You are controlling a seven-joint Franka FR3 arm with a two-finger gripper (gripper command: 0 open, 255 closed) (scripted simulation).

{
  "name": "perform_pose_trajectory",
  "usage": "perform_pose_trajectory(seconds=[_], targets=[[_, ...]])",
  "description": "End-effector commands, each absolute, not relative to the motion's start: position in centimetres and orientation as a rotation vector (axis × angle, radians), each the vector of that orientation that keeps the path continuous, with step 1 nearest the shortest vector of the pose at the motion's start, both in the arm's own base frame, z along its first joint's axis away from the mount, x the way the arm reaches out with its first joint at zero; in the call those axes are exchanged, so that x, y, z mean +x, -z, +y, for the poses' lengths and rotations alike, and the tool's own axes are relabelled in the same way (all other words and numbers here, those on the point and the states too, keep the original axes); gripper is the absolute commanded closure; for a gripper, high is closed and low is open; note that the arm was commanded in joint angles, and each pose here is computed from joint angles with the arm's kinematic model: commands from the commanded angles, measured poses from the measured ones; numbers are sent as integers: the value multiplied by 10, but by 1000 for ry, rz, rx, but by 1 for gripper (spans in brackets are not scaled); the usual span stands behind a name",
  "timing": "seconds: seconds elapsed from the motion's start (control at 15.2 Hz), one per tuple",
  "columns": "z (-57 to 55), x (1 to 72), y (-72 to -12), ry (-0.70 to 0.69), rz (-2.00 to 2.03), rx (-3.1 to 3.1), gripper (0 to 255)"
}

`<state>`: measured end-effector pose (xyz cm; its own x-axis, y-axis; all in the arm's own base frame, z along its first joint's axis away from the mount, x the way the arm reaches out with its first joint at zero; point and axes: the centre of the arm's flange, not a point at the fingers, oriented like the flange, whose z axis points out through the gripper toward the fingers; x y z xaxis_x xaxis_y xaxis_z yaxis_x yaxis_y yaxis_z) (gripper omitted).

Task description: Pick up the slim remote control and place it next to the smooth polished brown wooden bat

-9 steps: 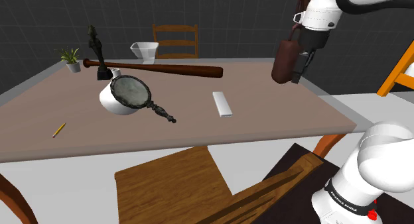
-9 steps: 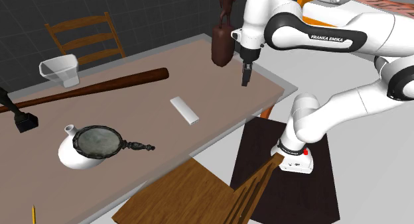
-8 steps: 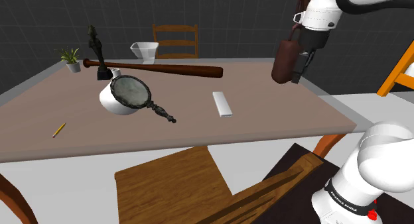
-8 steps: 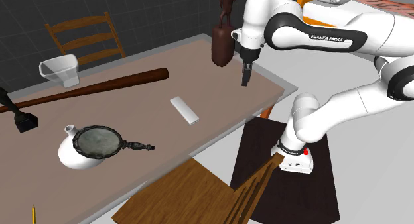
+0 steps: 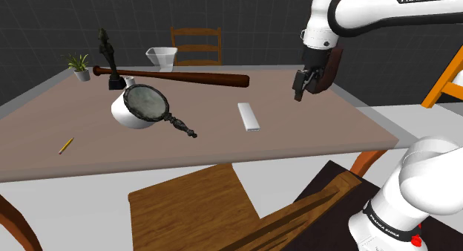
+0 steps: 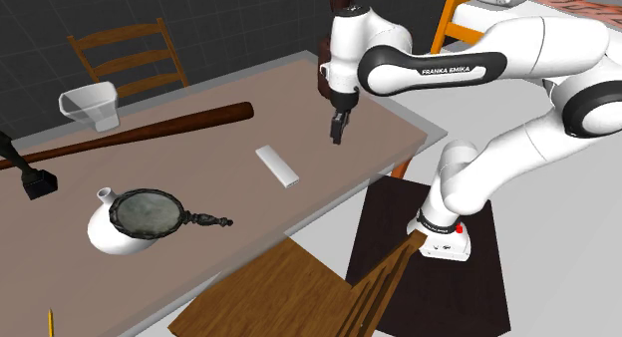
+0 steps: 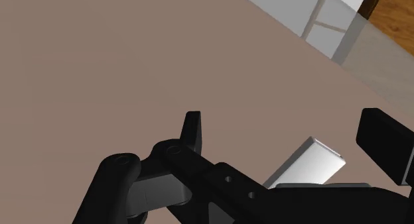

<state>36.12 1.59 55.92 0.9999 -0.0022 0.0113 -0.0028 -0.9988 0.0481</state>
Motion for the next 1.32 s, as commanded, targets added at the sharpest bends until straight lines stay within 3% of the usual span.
perform_pose_trajectory(seconds=[0.0,1.06,1.25], targets=[[24,386,-545,-18,-78,3096,0],[52,567,-440,-8,-634,3056,0],[51,574,-426,-8,-656,3052,0]])
